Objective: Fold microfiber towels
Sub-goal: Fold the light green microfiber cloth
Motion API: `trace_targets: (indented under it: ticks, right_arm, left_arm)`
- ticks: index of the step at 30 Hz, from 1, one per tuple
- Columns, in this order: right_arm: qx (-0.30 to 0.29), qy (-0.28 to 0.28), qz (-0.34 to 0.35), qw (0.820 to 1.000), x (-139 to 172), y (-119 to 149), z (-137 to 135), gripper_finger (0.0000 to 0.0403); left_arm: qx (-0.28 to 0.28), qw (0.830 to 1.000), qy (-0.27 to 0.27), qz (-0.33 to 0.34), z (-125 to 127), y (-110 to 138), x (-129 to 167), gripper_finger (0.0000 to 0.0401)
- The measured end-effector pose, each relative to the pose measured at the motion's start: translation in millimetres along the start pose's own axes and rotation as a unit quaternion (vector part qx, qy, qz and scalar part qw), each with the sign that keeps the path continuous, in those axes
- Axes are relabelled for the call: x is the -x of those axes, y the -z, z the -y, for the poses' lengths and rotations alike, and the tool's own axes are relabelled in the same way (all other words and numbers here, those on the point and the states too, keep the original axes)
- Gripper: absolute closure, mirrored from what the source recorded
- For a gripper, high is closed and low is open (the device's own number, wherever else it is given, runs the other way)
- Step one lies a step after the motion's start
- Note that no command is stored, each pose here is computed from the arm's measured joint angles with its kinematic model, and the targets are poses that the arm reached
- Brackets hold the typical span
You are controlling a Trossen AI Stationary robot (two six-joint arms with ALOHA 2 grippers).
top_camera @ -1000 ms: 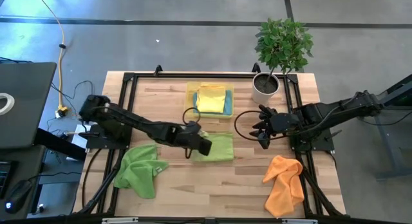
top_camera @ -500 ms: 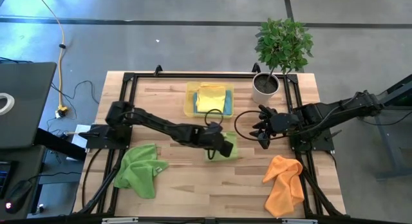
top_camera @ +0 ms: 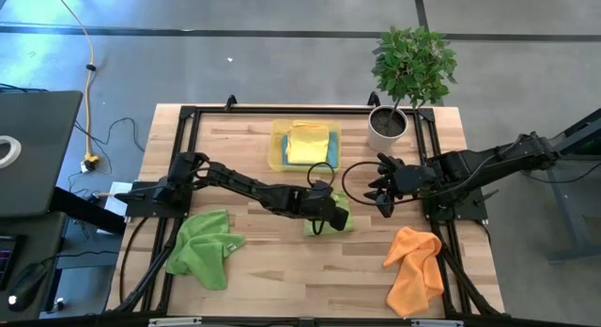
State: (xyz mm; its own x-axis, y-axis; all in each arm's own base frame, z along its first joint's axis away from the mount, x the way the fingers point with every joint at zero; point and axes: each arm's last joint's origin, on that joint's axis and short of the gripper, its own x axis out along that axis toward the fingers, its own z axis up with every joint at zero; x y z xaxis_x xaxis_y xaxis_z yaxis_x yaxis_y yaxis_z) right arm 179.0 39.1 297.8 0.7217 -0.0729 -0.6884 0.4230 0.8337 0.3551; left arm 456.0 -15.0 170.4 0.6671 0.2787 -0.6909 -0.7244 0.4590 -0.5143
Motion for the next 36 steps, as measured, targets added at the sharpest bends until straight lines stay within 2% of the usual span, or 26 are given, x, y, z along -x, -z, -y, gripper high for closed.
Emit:
trace_targets:
  ticks: [5,9,12,19,25,28,31,33,36]
  right_arm:
    - [0.001,0.0,0.001,1.0,0.1,-0.1,-0.1,0.0224]
    - [0.001,0.0,0.001,1.0,0.0,-0.1,-0.1,0.0224]
    - [0.001,0.0,0.001,1.0,0.0,-0.1,-0.1,0.0224]
    - [0.001,0.0,0.001,1.0,0.0,-0.1,-0.1,0.0224]
    - [-0.006,0.001,-0.001,1.0,0.0,0.1,0.1,0.0224]
    - [-0.04,0.021,-0.02,0.999,0.1,4.2,4.0,0.0224]
    - [-0.051,0.073,-0.065,0.994,-2.3,13.0,11.6,0.0224]
    - [-0.041,0.097,-0.087,0.991,-5.6,16.6,13.8,0.0224]
    - [0.004,0.096,-0.096,0.991,-13.1,16.6,10.5,0.0224]
  left_arm:
    - [-0.015,1.0,0.011,0.016,9.5,-8.2,3.8,0.0401]
    - [-0.014,0.999,-0.015,0.031,1.6,-10.4,-4.6,0.0401]
    - [-0.011,0.999,-0.004,0.043,1.5,-14.5,-9.7,0.0401]
    - [-0.04,0.996,0.038,0.074,6.1,-16.6,-22.1,0.0401]
    - [-0.051,0.995,0.043,0.076,3.5,-11.7,-31.8,0.0401]
    - [-0.051,0.995,0.048,0.076,4.6,-12.3,-31.4,0.0401]
    - [-0.059,0.994,0.051,0.071,5.7,-11.8,-29.3,0.0401]
    - [-0.058,0.994,0.063,0.068,8.9,-12.6,-26.0,0.0401]
    - [-0.061,0.994,0.076,0.054,12.7,-11.4,-20.9,0.0401]
